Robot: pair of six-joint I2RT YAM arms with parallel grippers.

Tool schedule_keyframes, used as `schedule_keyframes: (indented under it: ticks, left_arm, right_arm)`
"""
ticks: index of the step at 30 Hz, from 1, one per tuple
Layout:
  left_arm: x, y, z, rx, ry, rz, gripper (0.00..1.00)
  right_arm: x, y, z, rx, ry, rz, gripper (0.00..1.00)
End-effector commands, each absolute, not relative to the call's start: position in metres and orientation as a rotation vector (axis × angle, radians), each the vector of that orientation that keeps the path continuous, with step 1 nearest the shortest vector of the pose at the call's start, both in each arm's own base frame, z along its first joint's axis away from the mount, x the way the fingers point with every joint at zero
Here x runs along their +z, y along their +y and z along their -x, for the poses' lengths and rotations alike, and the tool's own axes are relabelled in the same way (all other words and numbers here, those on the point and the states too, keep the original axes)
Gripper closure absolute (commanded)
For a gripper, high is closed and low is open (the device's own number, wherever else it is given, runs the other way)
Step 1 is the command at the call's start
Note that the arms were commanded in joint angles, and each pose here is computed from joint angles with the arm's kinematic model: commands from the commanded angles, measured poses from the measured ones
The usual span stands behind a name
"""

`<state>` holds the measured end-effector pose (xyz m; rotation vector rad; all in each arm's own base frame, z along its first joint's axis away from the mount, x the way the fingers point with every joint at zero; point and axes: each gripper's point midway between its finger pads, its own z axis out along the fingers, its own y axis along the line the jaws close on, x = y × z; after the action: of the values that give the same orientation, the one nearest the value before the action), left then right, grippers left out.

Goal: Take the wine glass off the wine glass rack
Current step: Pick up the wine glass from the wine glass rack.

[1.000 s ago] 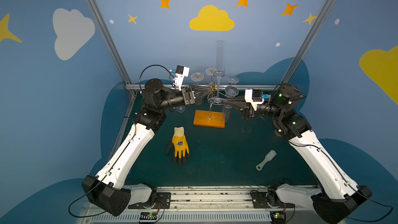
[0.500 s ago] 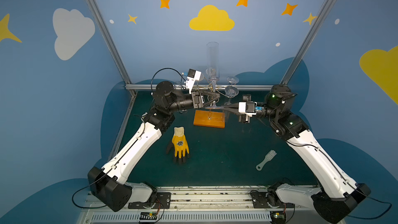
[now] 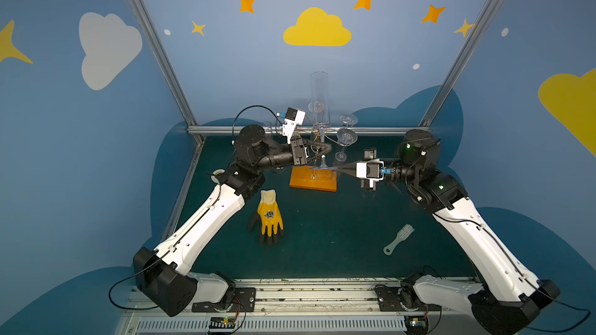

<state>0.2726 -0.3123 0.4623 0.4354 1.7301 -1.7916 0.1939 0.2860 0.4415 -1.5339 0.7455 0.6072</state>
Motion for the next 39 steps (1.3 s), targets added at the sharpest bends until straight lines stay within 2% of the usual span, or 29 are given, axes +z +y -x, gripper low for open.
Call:
schedule_keyframes:
  ticks: [1,2,3,4,6,12,16,25,33,39]
  left_arm:
    - [0.461,-0.319,-0.272,-1.783,1.728,-0.443,0.97]
    - [0.461,-0.318,-0.274,-1.765,1.720,-0.433,0.97]
    - [0.462,-0.317,-0.275,-1.746,1.706,-0.426,0.97]
    - [0.462,-0.314,-0.278,-1.718,1.691,-0.414,0.97]
    - [0.462,-0.309,-0.282,-1.651,1.673,-0.393,0.97]
    - [0.463,-0.286,-0.287,-1.358,1.634,-0.415,0.97]
    - [0.462,-0.267,-0.289,-1.079,1.606,-0.496,0.97]
    - [0.456,-0.235,-0.294,-0.641,1.522,-0.645,0.97]
    - [0.449,-0.223,-0.290,-0.446,1.429,-0.747,0.97]
    - [0.443,-0.226,-0.287,-0.432,1.407,-0.793,0.97]
  right_arm:
    - [0.446,0.282,-0.188,0.559,0.716,1.533,0.63]
    - [0.447,0.281,-0.189,0.552,0.728,1.524,0.43]
    - [0.449,0.280,-0.189,0.548,0.738,1.514,0.30]
    - [0.451,0.278,-0.189,0.538,0.744,1.502,0.22]
    - [0.457,0.273,-0.188,0.507,0.744,1.468,0.17]
    - [0.490,0.254,-0.191,0.442,0.738,1.252,0.14]
    - [0.516,0.249,-0.192,0.553,0.772,1.097,0.14]
    - [0.564,0.241,-0.238,0.806,1.056,0.723,0.14]
    - [0.570,0.270,-0.240,1.071,1.210,0.730,0.16]
    - [0.556,0.300,-0.241,1.113,1.278,0.780,0.19]
